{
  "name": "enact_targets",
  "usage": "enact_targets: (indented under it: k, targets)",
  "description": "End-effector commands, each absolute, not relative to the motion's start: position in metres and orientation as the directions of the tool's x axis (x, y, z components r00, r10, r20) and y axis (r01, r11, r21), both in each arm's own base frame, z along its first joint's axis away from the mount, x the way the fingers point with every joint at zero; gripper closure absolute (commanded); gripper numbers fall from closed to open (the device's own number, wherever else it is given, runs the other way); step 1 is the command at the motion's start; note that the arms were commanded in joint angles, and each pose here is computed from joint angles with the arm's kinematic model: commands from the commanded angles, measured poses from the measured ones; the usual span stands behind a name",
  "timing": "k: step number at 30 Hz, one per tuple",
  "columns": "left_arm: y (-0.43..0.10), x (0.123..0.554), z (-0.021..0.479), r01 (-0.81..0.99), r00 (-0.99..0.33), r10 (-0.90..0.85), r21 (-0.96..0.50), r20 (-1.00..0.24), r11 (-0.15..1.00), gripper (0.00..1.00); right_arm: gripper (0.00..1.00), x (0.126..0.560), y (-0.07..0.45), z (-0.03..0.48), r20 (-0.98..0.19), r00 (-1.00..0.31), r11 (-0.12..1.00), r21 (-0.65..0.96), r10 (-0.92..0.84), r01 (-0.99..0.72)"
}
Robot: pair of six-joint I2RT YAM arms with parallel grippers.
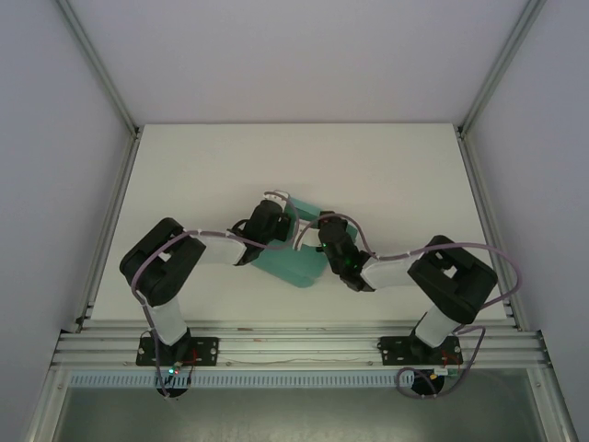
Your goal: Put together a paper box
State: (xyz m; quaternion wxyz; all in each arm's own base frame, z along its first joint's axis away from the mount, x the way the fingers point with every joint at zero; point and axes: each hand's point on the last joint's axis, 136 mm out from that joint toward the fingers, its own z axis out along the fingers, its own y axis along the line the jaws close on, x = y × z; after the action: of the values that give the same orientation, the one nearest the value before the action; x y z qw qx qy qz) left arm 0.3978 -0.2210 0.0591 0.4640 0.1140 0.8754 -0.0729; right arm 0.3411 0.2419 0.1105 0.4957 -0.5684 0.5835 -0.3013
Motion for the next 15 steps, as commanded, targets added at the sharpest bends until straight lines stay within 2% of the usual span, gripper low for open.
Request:
enact_targets:
  k: [1, 2, 3, 4, 5, 11, 15]
  targets:
    - [-0.214, 0.4, 0.062, 0.235, -0.532, 0.093, -0.041, -0.841, 0.971, 1.0, 0.51, 0.333, 0.239, 0.11, -0.314, 0.09, 0.25, -0.873, -0.945, -0.419]
    - [-0.213, 0.398, 0.064, 0.233, -0.53, 0.086, -0.047, -0.843, 0.971, 1.0, 0.35, 0.333, 0.238, 0.117, -0.364, 0.069, 0.306, -0.859, -0.929, -0.41]
    - [-0.21, 0.395, 0.067, 0.221, -0.529, 0.071, -0.056, -0.846, 0.974, 1.0, 0.29, 0.332, 0.235, 0.125, -0.419, 0.046, 0.367, -0.838, -0.907, -0.403]
    - [-0.208, 0.392, 0.069, 0.212, -0.528, 0.058, -0.065, -0.847, 0.975, 1.0, 0.12, 0.329, 0.233, 0.131, -0.46, 0.033, 0.409, -0.817, -0.887, -0.406]
    - [-0.205, 0.39, 0.07, 0.204, -0.53, 0.048, -0.073, -0.846, 0.976, 1.0, 0.0, 0.326, 0.231, 0.137, -0.498, 0.024, 0.445, -0.796, -0.867, -0.41]
    - [-0.186, 0.376, 0.077, 0.111, -0.544, -0.043, -0.122, -0.838, 0.986, 1.0, 0.0, 0.295, 0.209, 0.194, -0.786, 0.006, 0.723, -0.571, -0.618, -0.389]
    - [-0.182, 0.364, 0.082, 0.098, -0.557, -0.081, -0.162, -0.827, 0.982, 1.0, 0.0, 0.281, 0.165, 0.239, -0.969, -0.068, 0.94, -0.21, -0.236, -0.267]
